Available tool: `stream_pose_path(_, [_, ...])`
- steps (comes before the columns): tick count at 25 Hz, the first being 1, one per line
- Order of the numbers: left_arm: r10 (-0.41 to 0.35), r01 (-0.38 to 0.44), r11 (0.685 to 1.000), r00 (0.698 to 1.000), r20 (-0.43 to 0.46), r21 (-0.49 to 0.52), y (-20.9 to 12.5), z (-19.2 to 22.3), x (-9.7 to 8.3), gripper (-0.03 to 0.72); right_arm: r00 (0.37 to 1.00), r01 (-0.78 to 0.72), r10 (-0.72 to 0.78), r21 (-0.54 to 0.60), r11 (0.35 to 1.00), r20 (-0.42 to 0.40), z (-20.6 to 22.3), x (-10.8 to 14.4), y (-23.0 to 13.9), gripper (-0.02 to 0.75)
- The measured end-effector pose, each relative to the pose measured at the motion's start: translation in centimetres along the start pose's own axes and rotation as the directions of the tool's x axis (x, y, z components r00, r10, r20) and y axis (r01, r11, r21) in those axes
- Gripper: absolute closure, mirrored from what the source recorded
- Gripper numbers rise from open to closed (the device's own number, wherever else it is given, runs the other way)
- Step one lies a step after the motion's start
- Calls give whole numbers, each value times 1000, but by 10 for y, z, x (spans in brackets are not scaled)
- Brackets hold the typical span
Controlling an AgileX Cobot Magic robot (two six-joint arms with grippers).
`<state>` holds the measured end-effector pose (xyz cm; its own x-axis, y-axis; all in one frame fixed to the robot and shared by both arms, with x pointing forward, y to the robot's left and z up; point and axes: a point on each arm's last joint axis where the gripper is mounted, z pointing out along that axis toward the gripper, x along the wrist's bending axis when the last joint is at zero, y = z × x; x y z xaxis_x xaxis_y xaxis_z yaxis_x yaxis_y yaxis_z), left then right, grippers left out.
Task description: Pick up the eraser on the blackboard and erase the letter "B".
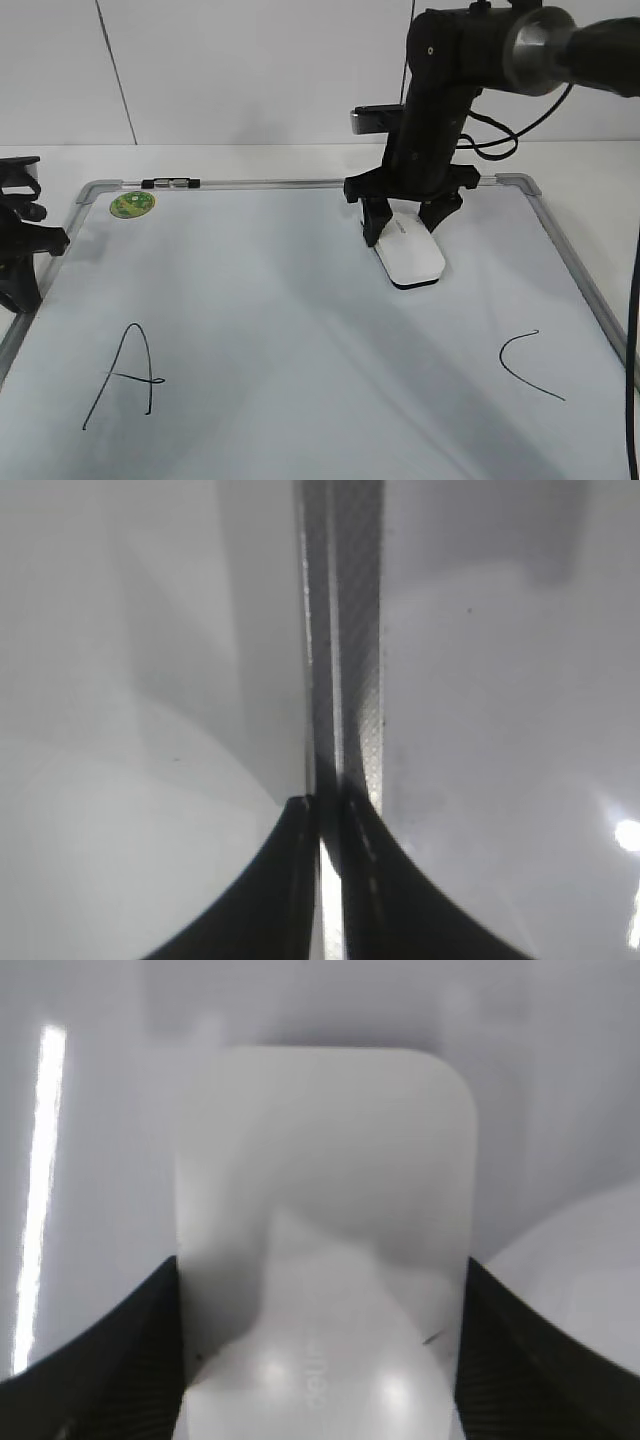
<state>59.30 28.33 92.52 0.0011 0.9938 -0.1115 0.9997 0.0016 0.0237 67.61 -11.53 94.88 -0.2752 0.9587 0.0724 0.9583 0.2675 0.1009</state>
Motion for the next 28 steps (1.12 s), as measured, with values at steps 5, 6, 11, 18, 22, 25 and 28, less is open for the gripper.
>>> stream_pose_path(5, [-3, 3, 1000, 1000, 4, 0, 0, 0, 0, 648, 998, -56, 56, -2, 998, -5, -1, -22, 2, 212])
stream_pose_path(6, [-5, 5, 1000, 1000, 6, 0, 0, 0, -1, 648, 997, -75, 75, -2, 997, -5, -2, -30, 3, 212])
stream_pose_path(11, [-6, 6, 1000, 1000, 8, 0, 0, 0, -1, 648, 979, -205, 205, -13, 979, 6, -7, -92, 3, 212])
stream_pose_path(18, [-6, 6, 1000, 1000, 8, 0, 0, 0, -1, 648, 970, -242, 243, -20, 970, 15, -11, -110, 0, 212])
stream_pose_path(22, [-6, 6, 1000, 1000, 8, 0, 0, 0, -1, 648, 971, -237, 238, -26, 971, 20, -19, -111, -4, 212])
stream_pose_path(25, [-6, 6, 1000, 1000, 8, 0, 0, 0, -1, 648, 973, -230, 231, -33, 973, 32, -40, -111, -15, 212])
stream_pose_path(28, [-5, 5, 1000, 1000, 6, 0, 0, 0, -1, 648, 974, -221, 224, -88, 971, 27, -78, -106, -32, 212])
